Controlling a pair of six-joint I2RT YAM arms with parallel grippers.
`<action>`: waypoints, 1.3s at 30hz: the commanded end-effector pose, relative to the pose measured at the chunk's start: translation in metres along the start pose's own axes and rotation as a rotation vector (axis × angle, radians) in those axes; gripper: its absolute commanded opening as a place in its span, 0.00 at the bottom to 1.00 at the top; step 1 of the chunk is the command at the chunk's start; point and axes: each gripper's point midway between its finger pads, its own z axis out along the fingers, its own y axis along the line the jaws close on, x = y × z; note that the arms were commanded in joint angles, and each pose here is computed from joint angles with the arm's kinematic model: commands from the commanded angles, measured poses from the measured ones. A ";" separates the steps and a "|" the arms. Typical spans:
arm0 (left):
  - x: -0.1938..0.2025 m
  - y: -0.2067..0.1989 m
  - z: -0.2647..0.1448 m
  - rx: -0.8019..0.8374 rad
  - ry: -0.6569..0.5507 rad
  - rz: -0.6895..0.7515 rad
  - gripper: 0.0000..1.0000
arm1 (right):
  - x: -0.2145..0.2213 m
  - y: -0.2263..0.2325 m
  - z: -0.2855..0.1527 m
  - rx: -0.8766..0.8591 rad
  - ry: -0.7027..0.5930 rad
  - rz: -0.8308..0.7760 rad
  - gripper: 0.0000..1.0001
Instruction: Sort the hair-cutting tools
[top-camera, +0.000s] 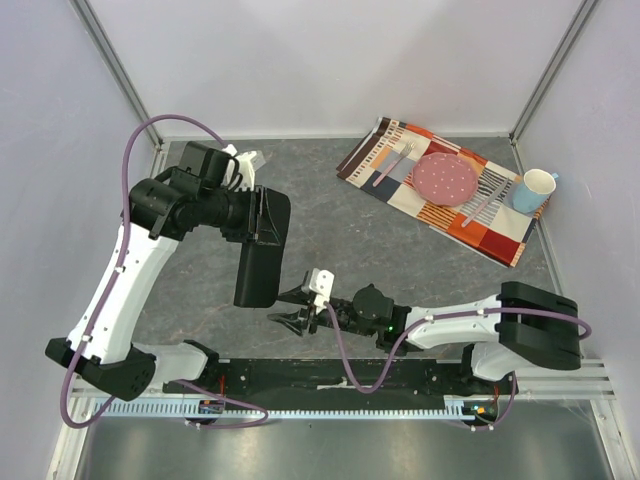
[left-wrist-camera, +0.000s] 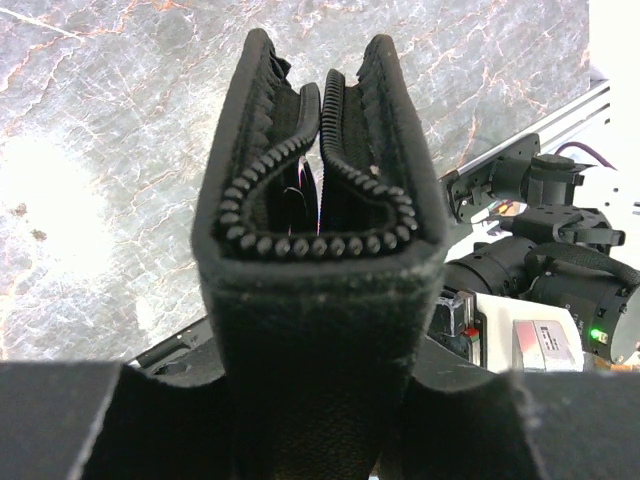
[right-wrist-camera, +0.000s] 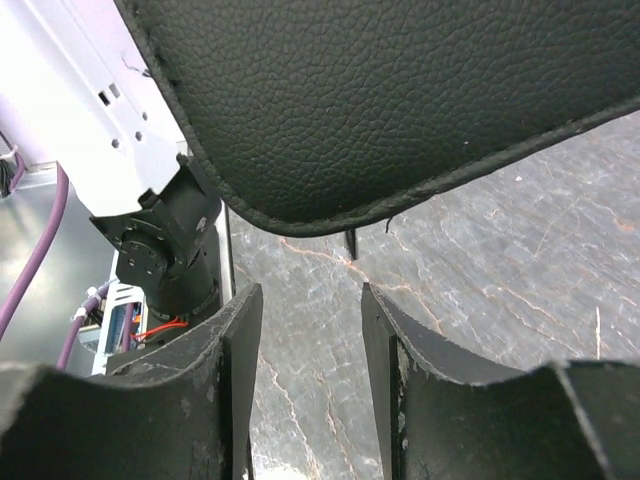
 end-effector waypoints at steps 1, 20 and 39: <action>-0.007 -0.010 -0.013 0.033 -0.051 0.059 0.02 | -0.040 0.011 0.004 -0.052 -0.209 0.004 0.50; -0.001 -0.012 -0.010 0.049 -0.036 0.063 0.02 | -0.046 0.002 0.017 -0.005 -0.226 -0.039 0.34; 0.019 -0.027 -0.015 0.127 -0.003 0.082 0.02 | -0.037 -0.018 0.008 0.081 -0.102 -0.135 0.00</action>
